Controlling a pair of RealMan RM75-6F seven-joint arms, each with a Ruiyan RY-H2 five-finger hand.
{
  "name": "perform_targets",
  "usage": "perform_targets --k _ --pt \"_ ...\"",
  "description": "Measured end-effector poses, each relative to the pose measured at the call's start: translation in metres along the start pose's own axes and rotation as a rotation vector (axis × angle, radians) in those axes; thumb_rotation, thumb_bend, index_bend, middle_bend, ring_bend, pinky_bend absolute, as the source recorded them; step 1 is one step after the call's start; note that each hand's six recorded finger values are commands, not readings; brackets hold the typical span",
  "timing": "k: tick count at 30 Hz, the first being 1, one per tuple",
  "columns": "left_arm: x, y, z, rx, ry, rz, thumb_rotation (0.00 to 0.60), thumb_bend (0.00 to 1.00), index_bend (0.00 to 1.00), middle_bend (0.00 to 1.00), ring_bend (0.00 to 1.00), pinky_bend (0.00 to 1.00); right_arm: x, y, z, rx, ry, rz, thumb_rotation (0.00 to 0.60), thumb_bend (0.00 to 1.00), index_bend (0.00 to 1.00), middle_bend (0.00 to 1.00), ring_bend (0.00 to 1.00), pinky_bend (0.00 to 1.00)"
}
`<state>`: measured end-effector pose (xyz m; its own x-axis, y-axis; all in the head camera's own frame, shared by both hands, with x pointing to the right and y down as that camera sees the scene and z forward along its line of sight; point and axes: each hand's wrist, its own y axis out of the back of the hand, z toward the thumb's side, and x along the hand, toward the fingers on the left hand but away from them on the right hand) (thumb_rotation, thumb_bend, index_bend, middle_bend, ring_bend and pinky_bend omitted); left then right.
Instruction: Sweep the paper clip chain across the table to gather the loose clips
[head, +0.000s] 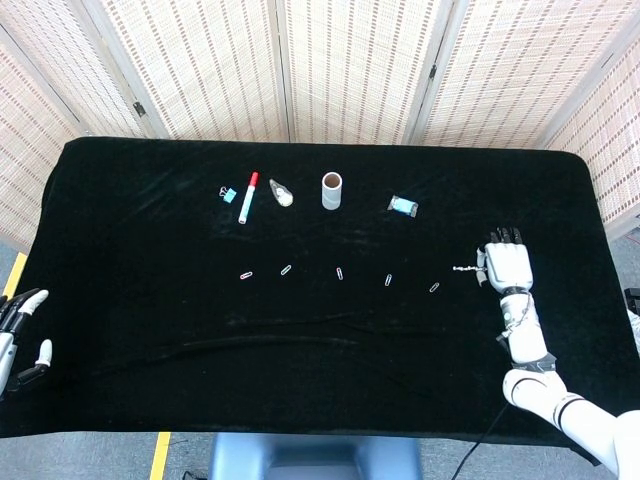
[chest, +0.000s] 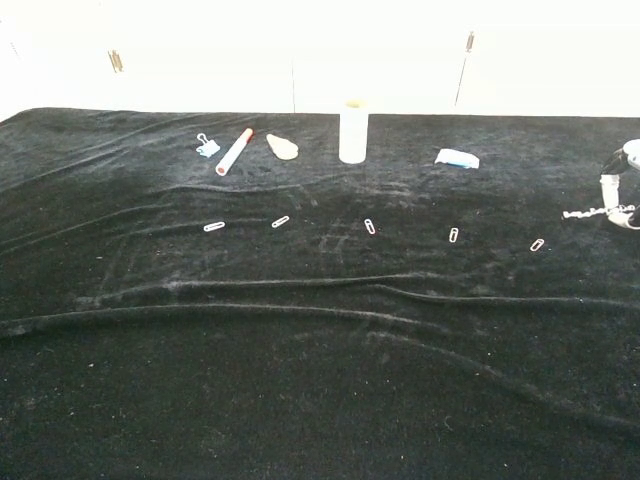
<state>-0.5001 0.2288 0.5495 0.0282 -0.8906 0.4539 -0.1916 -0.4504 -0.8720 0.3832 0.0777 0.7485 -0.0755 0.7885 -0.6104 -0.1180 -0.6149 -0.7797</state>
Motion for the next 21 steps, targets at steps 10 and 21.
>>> perform_targets --k 10,21 --pt "0.001 -0.001 0.000 0.002 0.005 -0.003 0.600 0.60 0.00 0.11 0.11 0.07 0.003 0.002 -0.001 -0.035 0.014 -0.013 0.600 0.41 0.88 0.23 0.09 0.00" --pt "0.002 0.000 0.000 0.001 0.007 -0.002 0.600 0.60 0.00 0.11 0.11 0.07 0.020 -0.001 0.017 -0.043 0.095 -0.007 0.600 0.41 0.88 0.23 0.09 0.00"
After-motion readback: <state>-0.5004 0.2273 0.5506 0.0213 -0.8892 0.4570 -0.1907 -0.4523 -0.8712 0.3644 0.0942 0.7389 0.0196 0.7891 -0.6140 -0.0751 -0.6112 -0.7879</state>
